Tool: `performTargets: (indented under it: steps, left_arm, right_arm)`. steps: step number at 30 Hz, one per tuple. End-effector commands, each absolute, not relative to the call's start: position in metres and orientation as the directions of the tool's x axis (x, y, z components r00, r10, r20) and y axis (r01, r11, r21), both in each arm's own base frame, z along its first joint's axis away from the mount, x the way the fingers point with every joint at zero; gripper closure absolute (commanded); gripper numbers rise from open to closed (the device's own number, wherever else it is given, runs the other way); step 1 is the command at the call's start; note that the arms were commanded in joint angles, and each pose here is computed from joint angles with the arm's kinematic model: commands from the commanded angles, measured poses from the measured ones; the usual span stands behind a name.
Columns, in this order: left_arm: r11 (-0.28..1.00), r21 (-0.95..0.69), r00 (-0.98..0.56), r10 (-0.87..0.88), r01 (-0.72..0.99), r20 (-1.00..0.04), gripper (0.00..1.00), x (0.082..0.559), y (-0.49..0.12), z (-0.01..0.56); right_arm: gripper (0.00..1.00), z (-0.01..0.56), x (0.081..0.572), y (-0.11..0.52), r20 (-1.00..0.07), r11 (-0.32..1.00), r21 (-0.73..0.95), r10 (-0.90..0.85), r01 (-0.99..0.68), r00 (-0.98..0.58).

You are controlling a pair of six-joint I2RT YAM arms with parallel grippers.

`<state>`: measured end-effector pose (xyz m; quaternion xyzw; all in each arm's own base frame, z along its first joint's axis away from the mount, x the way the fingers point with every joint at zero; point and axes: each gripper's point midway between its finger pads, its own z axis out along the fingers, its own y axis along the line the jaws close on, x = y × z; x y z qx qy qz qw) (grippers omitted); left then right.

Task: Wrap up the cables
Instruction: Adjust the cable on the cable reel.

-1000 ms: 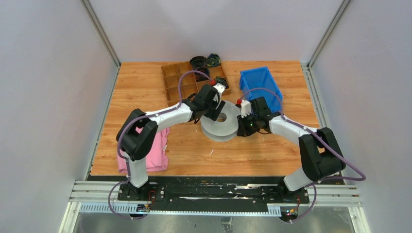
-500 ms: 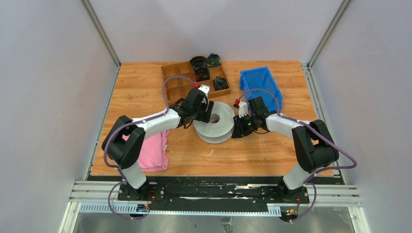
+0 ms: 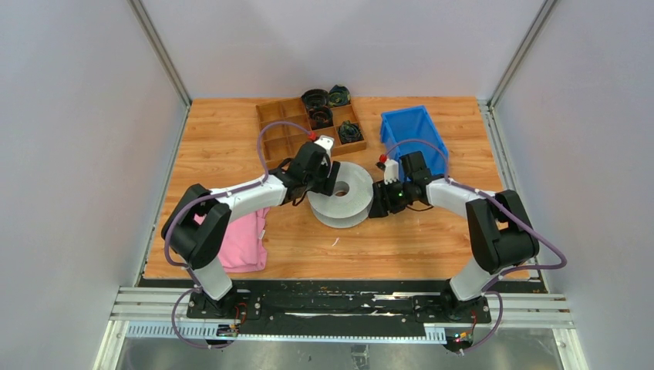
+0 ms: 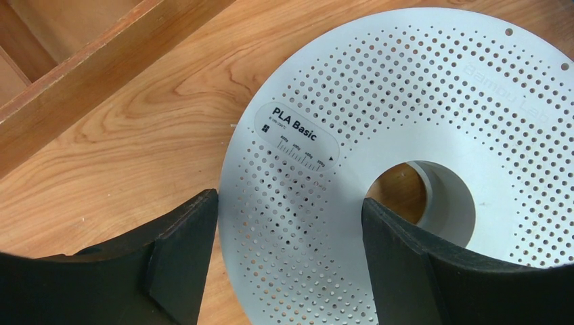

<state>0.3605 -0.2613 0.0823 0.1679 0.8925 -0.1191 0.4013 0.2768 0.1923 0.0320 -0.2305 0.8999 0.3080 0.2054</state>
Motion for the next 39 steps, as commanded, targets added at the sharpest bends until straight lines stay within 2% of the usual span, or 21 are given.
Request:
performTargets:
  steps: [1, 7, 14, 19, 25, 33, 36, 39]
  left_arm:
    - [0.907, -0.074, -0.632, 0.229, 0.415, -0.741, 0.27, 0.349, -0.263, 0.073]
    - [0.905, -0.061, -0.623, 0.240, 0.421, -0.745, 0.27, 0.349, -0.262, 0.072]
    - [0.899, -0.063, -0.619, 0.246, 0.433, -0.746, 0.27, 0.348, -0.265, 0.073]
    - [0.897, -0.060, -0.617, 0.251, 0.437, -0.746, 0.27, 0.348, -0.266, 0.072]
    - [0.896, -0.061, -0.616, 0.252, 0.440, -0.746, 0.27, 0.349, -0.267, 0.072]
    - [0.898, -0.073, -0.621, 0.240, 0.434, -0.746, 0.27, 0.348, -0.267, 0.073]
    - [0.899, -0.085, -0.624, 0.228, 0.431, -0.747, 0.27, 0.347, -0.269, 0.074]
    - [0.899, -0.102, -0.629, 0.214, 0.426, -0.747, 0.26, 0.346, -0.271, 0.076]
  right_arm:
    - [0.49, 0.042, 0.290, 0.180, -0.544, 0.722, 0.396, -0.314, -0.568, -0.778]
    - [0.44, 0.051, 0.295, 0.170, -0.599, 0.718, 0.294, -0.376, -0.631, -0.707]
    - [0.44, 0.051, 0.297, 0.159, -0.613, 0.712, 0.208, -0.439, -0.671, -0.657]
    - [0.56, 0.052, 0.300, 0.157, -0.622, 0.702, 0.178, -0.462, -0.689, -0.632]
    - [0.82, 0.053, 0.300, 0.159, -0.631, 0.698, 0.179, -0.459, -0.693, -0.626]
    - [0.92, 0.049, 0.298, 0.163, -0.610, 0.712, 0.226, -0.428, -0.664, -0.667]
    - [0.99, 0.048, 0.294, 0.166, -0.585, 0.724, 0.277, -0.394, -0.632, -0.709]
    - [0.99, 0.047, 0.287, 0.176, -0.546, 0.727, 0.373, -0.331, -0.576, -0.770]
